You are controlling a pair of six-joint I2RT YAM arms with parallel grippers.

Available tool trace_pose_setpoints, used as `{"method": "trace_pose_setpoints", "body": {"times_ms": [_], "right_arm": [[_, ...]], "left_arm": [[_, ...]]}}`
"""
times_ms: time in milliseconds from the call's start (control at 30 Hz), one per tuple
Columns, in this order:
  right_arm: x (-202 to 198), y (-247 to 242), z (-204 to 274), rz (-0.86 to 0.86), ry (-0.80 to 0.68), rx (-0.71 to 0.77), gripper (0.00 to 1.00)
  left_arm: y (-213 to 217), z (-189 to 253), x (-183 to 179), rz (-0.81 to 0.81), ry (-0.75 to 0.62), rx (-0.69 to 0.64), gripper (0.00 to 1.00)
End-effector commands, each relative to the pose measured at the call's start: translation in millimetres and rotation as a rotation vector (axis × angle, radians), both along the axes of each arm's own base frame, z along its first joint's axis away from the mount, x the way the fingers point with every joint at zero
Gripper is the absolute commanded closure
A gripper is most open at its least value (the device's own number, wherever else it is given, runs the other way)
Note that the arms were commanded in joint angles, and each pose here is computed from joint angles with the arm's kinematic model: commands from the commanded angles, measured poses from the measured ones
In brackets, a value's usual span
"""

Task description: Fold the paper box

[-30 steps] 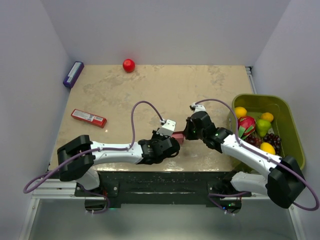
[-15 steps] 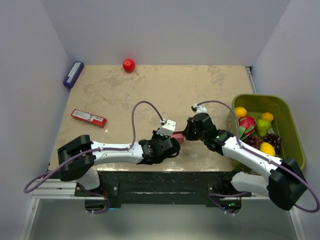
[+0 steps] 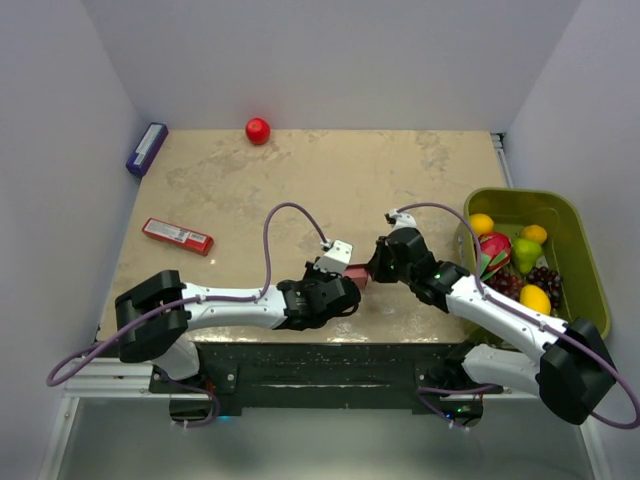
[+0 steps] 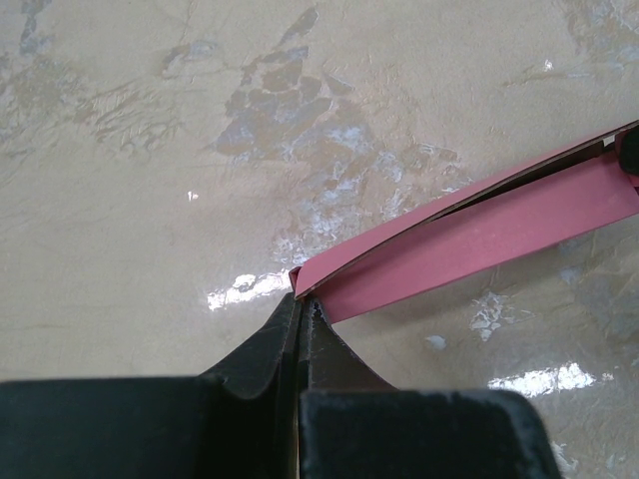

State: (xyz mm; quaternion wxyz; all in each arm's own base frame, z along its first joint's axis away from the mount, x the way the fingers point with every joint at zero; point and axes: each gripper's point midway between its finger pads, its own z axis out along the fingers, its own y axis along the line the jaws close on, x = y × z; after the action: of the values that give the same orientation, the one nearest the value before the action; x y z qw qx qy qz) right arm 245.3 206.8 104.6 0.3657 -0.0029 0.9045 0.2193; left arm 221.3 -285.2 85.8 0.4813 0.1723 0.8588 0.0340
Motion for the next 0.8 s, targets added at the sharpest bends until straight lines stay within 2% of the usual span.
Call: {"method": "trace_pose_setpoints", "body": {"times_ms": [0, 767], "right_arm": [[-11.7, 23.6, 13.2, 0.067, 0.028, 0.115, 1.0], [-10.8, 24.9, 20.7, 0.045, 0.03, 0.226, 1.0]], "left_arm": [[30.0, -70.3, -50.7, -0.093, 0.277, 0.172, 1.0], [32.2, -74.7, -52.2, -0.096, 0.278, 0.187, 1.0]]}}
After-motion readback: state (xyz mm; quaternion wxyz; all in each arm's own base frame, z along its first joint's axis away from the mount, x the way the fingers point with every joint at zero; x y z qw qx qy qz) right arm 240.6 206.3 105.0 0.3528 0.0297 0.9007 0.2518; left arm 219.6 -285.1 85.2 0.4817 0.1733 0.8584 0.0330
